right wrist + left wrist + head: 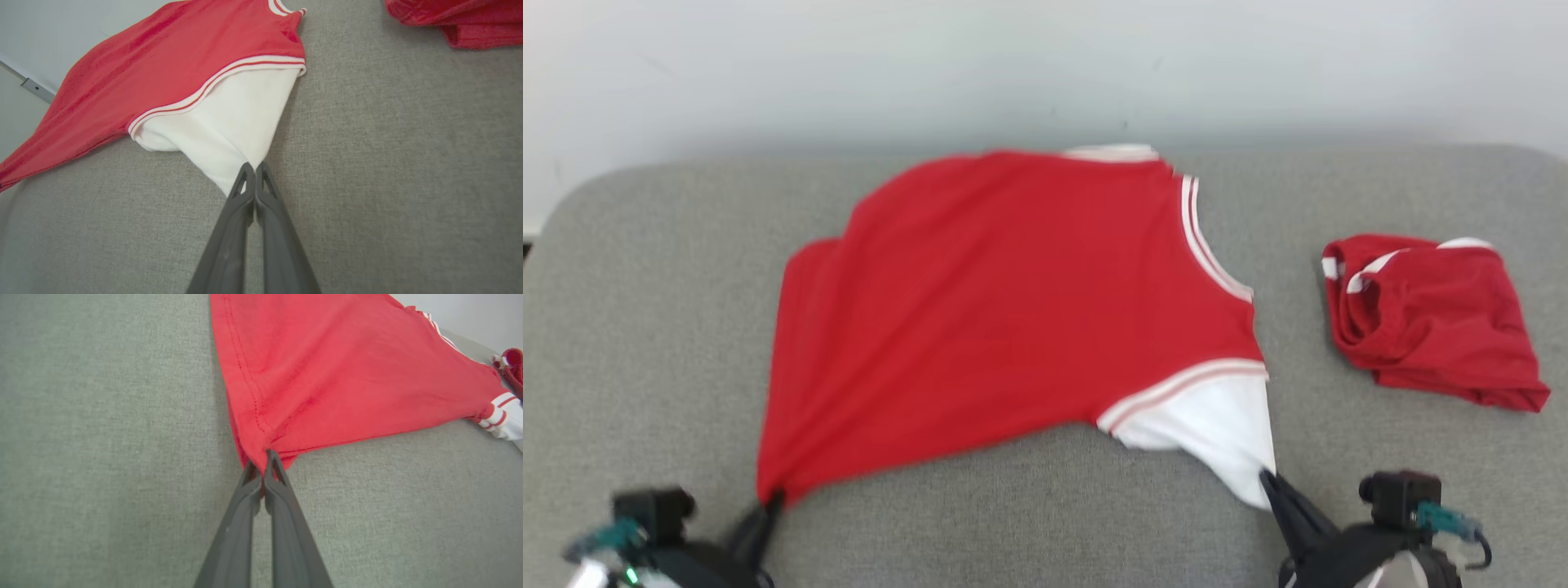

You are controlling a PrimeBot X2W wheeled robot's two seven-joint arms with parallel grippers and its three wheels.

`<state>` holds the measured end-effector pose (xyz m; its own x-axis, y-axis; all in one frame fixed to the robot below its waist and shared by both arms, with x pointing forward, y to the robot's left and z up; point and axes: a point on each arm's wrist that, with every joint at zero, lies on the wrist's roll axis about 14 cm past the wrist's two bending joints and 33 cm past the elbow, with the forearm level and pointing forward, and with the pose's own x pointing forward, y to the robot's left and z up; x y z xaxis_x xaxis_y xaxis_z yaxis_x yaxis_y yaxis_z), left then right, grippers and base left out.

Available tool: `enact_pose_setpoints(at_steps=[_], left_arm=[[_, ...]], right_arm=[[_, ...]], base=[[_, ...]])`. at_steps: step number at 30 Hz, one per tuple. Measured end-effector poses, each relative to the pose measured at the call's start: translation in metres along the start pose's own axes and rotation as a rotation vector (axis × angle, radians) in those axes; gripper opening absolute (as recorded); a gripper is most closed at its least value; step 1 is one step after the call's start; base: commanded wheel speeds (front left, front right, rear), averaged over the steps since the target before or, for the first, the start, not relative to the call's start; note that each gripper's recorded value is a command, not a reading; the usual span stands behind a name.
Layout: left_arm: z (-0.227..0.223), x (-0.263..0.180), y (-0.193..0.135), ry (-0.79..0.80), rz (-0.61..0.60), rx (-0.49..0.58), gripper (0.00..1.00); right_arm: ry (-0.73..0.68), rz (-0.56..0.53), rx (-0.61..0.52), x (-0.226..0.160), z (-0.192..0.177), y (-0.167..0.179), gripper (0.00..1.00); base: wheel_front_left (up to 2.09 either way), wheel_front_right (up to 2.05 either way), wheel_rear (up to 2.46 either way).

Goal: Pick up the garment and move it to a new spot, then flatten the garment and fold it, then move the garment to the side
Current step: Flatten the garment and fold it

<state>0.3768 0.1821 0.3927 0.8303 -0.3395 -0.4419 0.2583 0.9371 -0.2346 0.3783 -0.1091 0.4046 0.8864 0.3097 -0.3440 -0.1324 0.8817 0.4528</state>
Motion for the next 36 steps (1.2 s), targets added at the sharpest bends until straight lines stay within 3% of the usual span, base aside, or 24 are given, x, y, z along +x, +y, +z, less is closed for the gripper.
enact_pose_setpoints(at_steps=[4,10,18,23,30,33,36], left_arm=[[-0.025,-0.02,-0.015,0.024,0.01,-0.025,0.0],[-0.021,-0.034,-0.027,-0.028,0.029,-0.012,0.0],[-0.024,-0.038,-0.054,-0.04,-0.023,-0.004,0.0],[-0.018,-0.034,-0.059,-0.047,-0.046,0.01,0.0],[0.066,0.009,-0.081,-0.129,-0.212,0.115,0.0],[0.126,0.031,-0.072,-0.19,-0.206,0.085,0.0],[0.216,0.047,-0.051,-0.305,-0.135,0.137,0.0]], right_arm=[[0.008,0.003,-0.035,-0.023,-0.009,0.0,0.0],[0.006,0.004,-0.091,-0.054,-0.015,-0.002,0.0],[-0.034,0.028,-0.095,-0.068,-0.006,0.01,0.0],[0.014,0.045,-0.114,-0.066,-0.011,0.015,0.0],[0.006,0.136,-0.239,-0.01,0.055,0.044,0.0],[-0.082,0.132,-0.271,0.024,0.127,0.056,0.0],[-0.247,0.159,-0.307,0.045,0.231,0.091,0.0]], base=[[0.0,0.0,0.0],[0.0,0.0,0.0],[0.0,0.0,0.0],[0.0,0.0,0.0],[0.0,0.0,0.0],[0.0,0.0,0.0],[0.0,0.0,0.0]])
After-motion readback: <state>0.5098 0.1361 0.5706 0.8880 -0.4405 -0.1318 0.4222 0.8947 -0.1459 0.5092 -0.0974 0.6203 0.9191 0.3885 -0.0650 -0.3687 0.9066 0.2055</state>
